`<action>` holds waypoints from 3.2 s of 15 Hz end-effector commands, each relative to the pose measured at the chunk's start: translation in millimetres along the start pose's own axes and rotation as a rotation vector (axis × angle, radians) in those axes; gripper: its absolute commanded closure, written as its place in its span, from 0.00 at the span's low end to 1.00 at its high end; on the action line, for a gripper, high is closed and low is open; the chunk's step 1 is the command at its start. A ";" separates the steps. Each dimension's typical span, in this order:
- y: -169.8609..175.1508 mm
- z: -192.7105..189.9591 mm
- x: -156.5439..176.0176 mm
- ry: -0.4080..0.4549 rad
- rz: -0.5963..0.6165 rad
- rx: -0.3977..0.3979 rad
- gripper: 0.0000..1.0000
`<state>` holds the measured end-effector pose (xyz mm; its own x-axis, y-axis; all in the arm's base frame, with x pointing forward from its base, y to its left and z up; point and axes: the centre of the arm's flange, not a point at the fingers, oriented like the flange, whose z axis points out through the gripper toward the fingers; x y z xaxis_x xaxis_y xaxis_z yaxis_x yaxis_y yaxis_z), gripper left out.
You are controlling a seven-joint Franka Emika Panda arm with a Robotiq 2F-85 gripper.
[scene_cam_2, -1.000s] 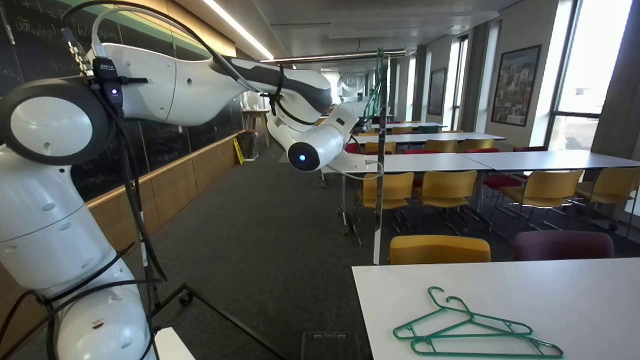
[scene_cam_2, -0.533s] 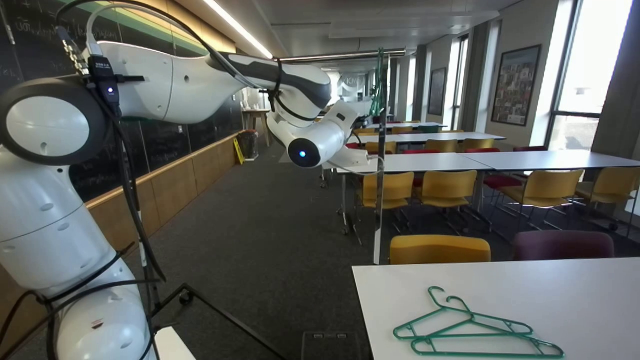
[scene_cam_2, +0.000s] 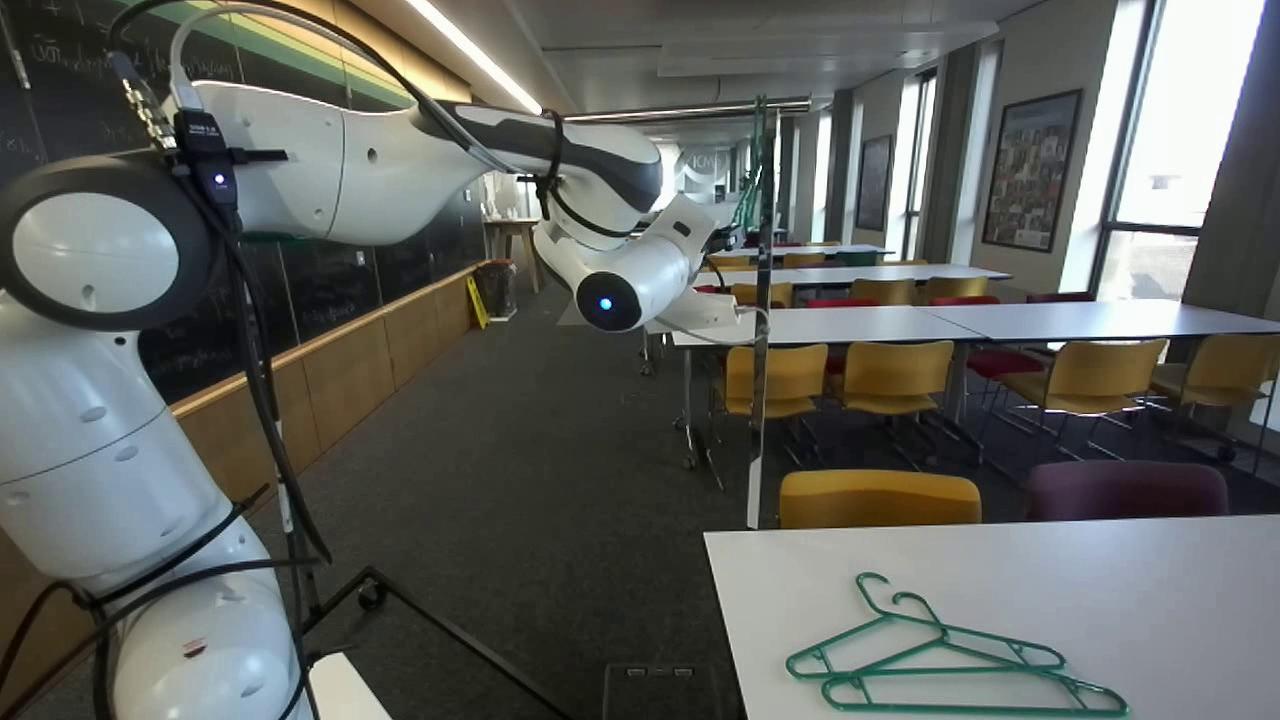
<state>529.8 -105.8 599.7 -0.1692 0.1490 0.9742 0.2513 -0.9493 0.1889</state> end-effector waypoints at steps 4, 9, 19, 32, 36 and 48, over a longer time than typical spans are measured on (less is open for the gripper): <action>9.7 4.4 11.6 0.010 -0.007 -0.016 0.00; 10.1 10.9 18.2 0.019 -0.010 -0.013 0.00; 15.8 26.0 12.4 -0.011 0.005 0.019 0.00; 15.8 29.8 6.8 -0.028 0.003 0.040 0.71; 15.7 29.0 7.0 -0.028 0.000 0.042 0.99; 2.8 14.5 31.3 0.037 -0.029 0.068 0.98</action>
<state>556.8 -106.9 607.1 -0.1506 0.1594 0.9757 0.2979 -0.9337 0.1985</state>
